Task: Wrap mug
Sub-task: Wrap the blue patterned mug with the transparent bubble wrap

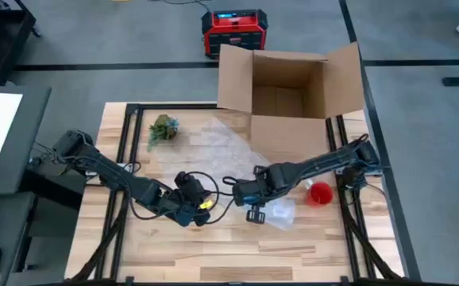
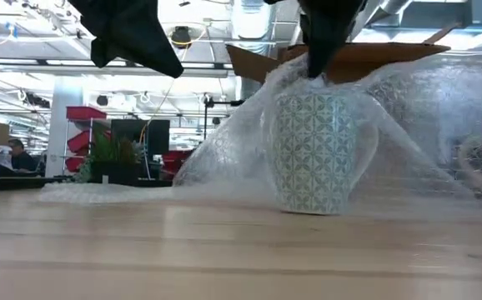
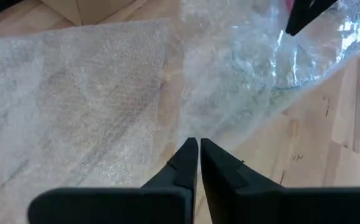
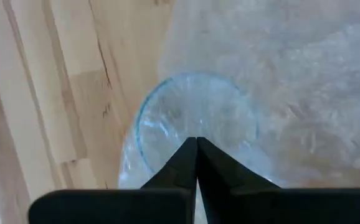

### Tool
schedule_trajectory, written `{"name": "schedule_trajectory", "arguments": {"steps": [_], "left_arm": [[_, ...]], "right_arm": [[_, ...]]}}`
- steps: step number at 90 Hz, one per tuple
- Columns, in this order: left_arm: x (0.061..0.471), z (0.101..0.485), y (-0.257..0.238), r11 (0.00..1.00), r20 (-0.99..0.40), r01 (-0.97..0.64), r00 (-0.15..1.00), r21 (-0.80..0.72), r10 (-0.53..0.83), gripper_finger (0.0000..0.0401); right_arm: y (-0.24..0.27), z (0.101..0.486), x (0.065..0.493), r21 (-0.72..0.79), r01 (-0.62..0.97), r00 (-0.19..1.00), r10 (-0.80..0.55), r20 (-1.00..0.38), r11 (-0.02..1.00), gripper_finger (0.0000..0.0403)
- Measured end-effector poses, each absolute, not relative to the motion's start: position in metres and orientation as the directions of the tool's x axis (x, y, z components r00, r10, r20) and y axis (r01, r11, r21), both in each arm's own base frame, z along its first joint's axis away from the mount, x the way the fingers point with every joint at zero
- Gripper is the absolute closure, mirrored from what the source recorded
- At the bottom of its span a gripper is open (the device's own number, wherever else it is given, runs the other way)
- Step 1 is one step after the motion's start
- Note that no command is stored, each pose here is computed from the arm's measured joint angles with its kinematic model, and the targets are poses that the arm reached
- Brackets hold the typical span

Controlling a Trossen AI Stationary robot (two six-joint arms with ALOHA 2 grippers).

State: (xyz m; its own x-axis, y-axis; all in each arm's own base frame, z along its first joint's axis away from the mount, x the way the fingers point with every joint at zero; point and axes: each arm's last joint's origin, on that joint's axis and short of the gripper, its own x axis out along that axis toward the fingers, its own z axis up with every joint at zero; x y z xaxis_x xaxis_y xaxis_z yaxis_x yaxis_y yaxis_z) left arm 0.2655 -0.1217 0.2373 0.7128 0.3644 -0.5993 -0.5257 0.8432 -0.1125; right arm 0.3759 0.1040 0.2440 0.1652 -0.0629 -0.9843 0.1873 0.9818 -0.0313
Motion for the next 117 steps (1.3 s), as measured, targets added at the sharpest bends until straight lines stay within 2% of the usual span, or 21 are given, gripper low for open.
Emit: {"name": "schedule_trajectory", "arguments": {"steps": [34,49,69,85,100,117], "left_arm": [[0.265,0.237,-0.122,0.846,-0.606,-0.521,0.711,-0.113,0.357,0.0401],[0.265,0.237,-0.122,0.850,-0.615,-0.512,0.711,-0.121,0.341,0.0401],[0.265,0.237,-0.123,0.851,-0.615,-0.511,0.713,-0.125,0.338,0.0401],[0.266,0.237,-0.123,0.850,-0.612,-0.511,0.716,-0.129,0.337,0.0401],[0.266,0.237,-0.123,0.849,-0.612,-0.512,0.715,-0.131,0.337,0.0401],[0.266,0.237,-0.123,0.849,-0.613,-0.512,0.715,-0.130,0.337,0.0401]], "right_arm": [[0.095,0.150,0.405,-0.091,0.145,-0.065,-0.083,-0.994,0.985,0.0403],[0.093,0.136,0.408,-0.064,0.099,-0.094,-0.055,-0.994,0.993,0.0403],[0.097,0.170,0.401,-0.047,0.090,-0.007,-0.047,-0.999,0.995,0.0403],[0.099,0.218,0.387,-0.027,0.088,0.090,-0.035,-0.995,0.996,0.0403],[0.097,0.240,0.379,-0.025,0.107,0.142,-0.040,-0.989,0.994,0.0403],[0.094,0.248,0.382,-0.124,0.175,0.243,-0.165,-0.956,0.977,0.0403]]}}
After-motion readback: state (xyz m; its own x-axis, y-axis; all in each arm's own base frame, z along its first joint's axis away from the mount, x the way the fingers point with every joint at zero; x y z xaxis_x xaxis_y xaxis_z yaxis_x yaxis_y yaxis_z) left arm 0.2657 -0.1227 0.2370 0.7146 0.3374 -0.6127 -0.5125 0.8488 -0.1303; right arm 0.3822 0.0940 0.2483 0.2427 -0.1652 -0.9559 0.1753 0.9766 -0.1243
